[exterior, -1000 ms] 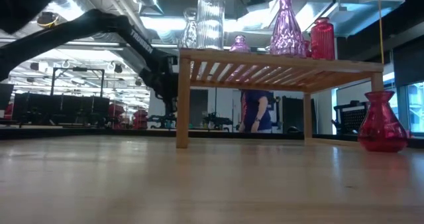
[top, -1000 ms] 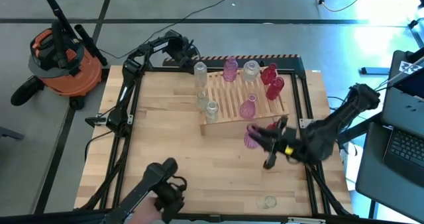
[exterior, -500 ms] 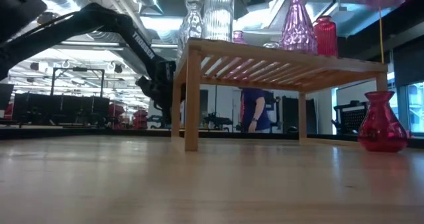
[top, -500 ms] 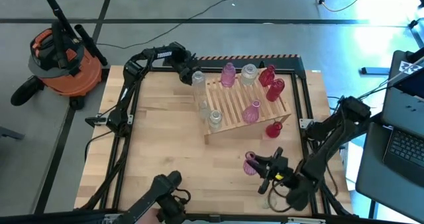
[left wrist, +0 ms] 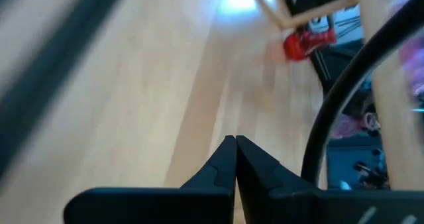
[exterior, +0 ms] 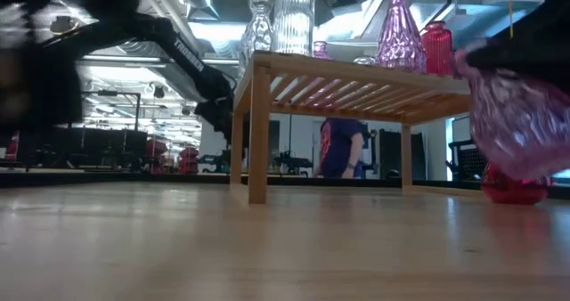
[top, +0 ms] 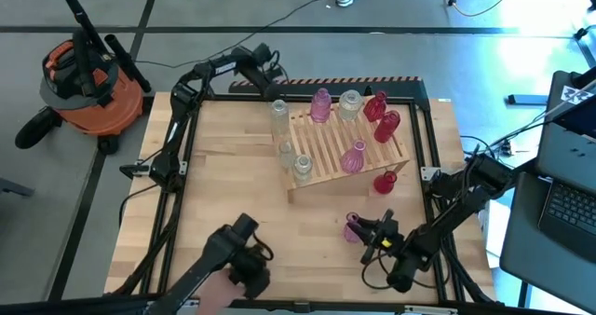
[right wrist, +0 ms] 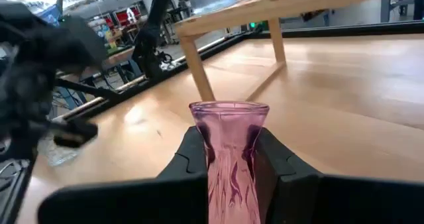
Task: Sort vases onto shelf
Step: Adjust the pink vase on the shelf
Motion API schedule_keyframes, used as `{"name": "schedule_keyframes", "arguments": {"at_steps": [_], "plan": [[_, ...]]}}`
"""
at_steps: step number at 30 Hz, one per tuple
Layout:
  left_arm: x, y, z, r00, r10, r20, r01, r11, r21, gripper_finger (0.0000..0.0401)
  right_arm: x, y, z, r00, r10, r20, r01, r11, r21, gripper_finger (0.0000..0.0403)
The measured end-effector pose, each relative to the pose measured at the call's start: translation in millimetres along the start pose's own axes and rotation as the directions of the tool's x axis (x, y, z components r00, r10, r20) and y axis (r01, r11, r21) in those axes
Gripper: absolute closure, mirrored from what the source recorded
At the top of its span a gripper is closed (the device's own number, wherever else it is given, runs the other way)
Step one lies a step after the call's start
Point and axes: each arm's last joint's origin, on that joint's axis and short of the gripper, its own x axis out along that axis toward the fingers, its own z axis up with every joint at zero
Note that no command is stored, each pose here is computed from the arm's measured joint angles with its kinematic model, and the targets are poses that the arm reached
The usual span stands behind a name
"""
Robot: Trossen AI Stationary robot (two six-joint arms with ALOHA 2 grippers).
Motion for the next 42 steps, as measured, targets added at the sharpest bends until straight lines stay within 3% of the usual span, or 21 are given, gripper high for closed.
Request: {"name": "schedule_keyframes", "arguments": {"at_steps": [5,10,13,18,25,33,35,38,40,42], "plan": [[-25,-35,40,0.995,0.005,0.1,-0.017,0.992,0.122,0.0401,0,-27,-10,1.0,-0.003,-0.004,0.003,0.999,-0.036,0.0371],[-44,-101,80,0.979,-0.049,0.197,-0.012,0.954,0.299,0.0401,-3,-44,-16,0.999,0.007,-0.048,-0.011,0.997,-0.08,0.0368],[-51,-144,88,0.955,-0.074,0.288,-0.042,0.925,0.377,0.0401,-3,-51,-17,0.999,0.01,-0.05,-0.014,0.998,-0.065,0.0339],[-57,-232,84,0.922,-0.085,0.378,-0.135,0.844,0.519,0.0401,-3,-57,-20,0.996,0.018,-0.091,-0.024,0.998,-0.059,0.0282],[-20,-339,50,0.937,-0.151,0.316,-0.072,0.8,0.596,0.0401,-5,-50,-12,0.965,0.067,-0.252,-0.097,0.99,-0.106,0.0237],[18,-441,-17,0.898,0.032,0.439,-0.305,0.764,0.568,0.0401,-13,-28,44,0.963,0.169,-0.209,-0.209,0.96,-0.188,0.022],[22,-462,-34,0.884,0.043,0.466,-0.316,0.789,0.528,0.0401,-16,-24,62,0.962,0.197,-0.191,-0.235,0.95,-0.207,0.022],[29,-485,-61,0.869,0.096,0.485,-0.315,0.864,0.393,0.0401,-20,-20,90,0.957,0.239,-0.164,-0.272,0.936,-0.224,0.022],[32,-492,-82,0.863,0.195,0.465,-0.346,0.9,0.264,0.0401,-22,-17,110,0.954,0.264,-0.14,-0.292,0.926,-0.239,0.022],[35,-496,-104,0.837,0.322,0.443,-0.421,0.896,0.145,0.0401,-25,-14,130,0.949,0.291,-0.12,-0.313,0.911,-0.27,0.022]]}}
